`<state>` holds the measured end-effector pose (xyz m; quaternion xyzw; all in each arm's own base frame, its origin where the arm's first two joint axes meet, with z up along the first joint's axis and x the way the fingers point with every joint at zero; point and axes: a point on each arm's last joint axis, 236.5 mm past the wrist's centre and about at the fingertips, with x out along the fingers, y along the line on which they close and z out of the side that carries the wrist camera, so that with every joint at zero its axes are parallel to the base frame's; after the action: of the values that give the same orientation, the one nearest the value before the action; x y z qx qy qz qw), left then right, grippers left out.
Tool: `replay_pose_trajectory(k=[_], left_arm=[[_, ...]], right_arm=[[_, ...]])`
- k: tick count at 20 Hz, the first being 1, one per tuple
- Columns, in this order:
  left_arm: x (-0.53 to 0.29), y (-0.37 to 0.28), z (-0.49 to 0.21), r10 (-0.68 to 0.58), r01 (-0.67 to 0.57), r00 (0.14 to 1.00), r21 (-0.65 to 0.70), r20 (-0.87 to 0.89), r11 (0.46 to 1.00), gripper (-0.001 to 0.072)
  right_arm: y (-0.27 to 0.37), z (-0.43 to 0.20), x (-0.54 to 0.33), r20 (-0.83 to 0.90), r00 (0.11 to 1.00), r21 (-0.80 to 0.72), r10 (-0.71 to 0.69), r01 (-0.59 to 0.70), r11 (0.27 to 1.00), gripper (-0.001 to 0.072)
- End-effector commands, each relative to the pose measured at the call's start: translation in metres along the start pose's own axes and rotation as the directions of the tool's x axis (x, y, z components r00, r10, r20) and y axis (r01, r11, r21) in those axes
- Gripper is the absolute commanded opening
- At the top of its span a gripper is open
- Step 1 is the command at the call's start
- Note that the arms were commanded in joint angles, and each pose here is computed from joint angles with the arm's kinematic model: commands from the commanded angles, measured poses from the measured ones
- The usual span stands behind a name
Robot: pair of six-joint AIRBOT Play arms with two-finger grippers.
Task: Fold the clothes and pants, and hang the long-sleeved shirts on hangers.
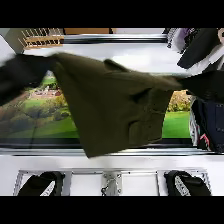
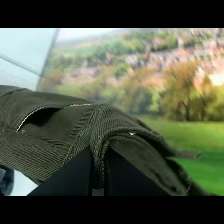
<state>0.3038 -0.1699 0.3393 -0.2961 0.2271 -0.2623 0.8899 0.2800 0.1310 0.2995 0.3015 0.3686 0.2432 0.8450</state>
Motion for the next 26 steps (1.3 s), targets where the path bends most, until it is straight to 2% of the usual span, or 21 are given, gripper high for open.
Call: replay_pose_trajectory(k=[1, 5, 9, 12, 16, 22, 26], left_arm=[[0.086, 0.109, -0.047, 0.207, -0.224, 0.964, -0.093, -0.167, 0.97, 0.0025], [0.187, 0.201, -0.098, 0.304, -0.351, 0.866, -0.049, -0.397, 0.935, 0.0025], [0.23, 0.226, -0.108, 0.304, -0.373, 0.808, -0.038, -0.505, 0.927, 0.0025], [0.22, 0.219, -0.112, 0.305, -0.373, 0.784, -0.017, -0.541, 0.928, 0.0025], [0.182, 0.211, -0.154, 0.309, -0.379, 0.756, -0.001, -0.576, 0.925, 0.0025], [0.118, 0.226, -0.259, 0.325, -0.422, 0.65, 0.029, -0.687, 0.906, 0.0025], [0.104, 0.247, -0.298, 0.348, -0.461, 0.623, 0.03, -0.7, 0.887, 0.0025]], right_arm=[[-0.088, -0.025, 0.074, -0.214, 0.962, 0.093, -0.171, 0.194, 0.977, 0.0043], [-0.18, -0.019, 0.175, -0.309, 0.913, 0.111, -0.266, 0.312, 0.943, 0.0042], [-0.22, 0.008, 0.206, -0.309, 0.903, 0.073, -0.297, 0.334, 0.94, 0.0043], [-0.224, 0.007, 0.193, -0.323, 0.889, 0.048, -0.325, 0.358, 0.932, 0.0042], [-0.238, -0.044, 0.161, -0.452, 0.765, -0.107, -0.459, 0.465, 0.879, 0.0043], [-0.251, -0.142, 0.141, -0.594, 0.667, -0.105, -0.449, 0.49, 0.865, 0.0043], [-0.265, -0.193, 0.146, -0.646, 0.627, -0.098, -0.436, 0.498, 0.861, 0.0044]])
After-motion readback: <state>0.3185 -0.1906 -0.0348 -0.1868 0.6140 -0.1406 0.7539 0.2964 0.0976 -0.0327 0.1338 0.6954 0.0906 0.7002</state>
